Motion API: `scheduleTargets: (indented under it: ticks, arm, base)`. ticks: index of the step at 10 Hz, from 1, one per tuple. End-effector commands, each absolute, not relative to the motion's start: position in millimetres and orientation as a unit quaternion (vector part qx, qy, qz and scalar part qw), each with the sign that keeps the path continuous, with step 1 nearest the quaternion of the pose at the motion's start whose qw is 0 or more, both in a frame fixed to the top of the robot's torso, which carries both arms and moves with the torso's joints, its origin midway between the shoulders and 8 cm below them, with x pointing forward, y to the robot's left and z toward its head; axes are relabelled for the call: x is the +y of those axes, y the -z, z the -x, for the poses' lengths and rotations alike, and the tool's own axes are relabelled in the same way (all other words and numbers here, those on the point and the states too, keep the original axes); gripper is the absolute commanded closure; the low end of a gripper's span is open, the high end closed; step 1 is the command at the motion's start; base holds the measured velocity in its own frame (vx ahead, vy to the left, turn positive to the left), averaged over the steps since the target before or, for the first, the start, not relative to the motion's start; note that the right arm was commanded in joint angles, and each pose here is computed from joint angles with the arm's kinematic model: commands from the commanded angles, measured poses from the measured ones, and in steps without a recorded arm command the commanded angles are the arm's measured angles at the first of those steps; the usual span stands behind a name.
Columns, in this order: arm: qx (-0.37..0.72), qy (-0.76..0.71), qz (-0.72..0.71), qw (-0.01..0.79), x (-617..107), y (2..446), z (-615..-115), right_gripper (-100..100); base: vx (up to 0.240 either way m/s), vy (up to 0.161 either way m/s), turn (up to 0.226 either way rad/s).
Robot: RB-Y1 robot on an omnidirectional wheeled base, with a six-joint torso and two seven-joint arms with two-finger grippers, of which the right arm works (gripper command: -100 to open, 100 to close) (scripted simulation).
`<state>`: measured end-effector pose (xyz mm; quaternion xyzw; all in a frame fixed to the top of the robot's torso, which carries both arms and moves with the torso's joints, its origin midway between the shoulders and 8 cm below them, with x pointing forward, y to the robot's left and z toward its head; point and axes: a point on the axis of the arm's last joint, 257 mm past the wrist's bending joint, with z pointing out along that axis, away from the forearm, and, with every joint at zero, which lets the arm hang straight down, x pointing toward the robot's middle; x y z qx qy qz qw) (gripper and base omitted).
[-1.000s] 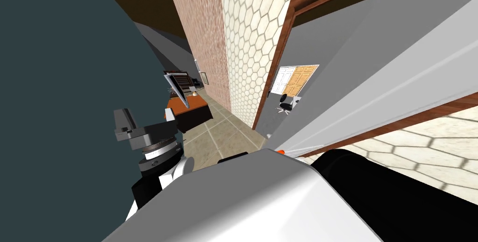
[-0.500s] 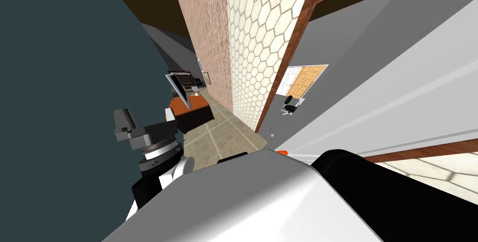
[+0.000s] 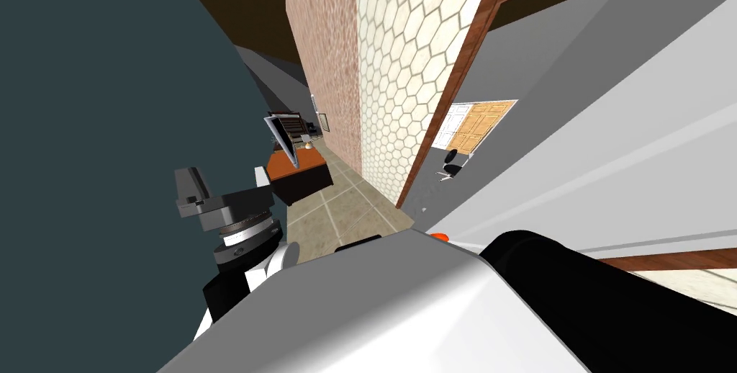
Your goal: Pull the door open
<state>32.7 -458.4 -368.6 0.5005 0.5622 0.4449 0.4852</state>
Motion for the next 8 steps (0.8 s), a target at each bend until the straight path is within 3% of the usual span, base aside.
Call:
scheduleTargets:
  ticks: [1,6,8]
  arm:
    - [0.561,-0.455,-0.507,0.470,-438.0,379.5,-30.4,100]
    - [0.565,-0.448,-0.512,0.468,-440.4,382.0,-25.3,100]
    - [0.558,-0.447,-0.519,0.469,-440.3,382.2,-23.6,100]
  base:
    - [0.075,0.020,0.017]
    - [0.005,0.000,-0.001]
    - [0.034,0.014,0.091]
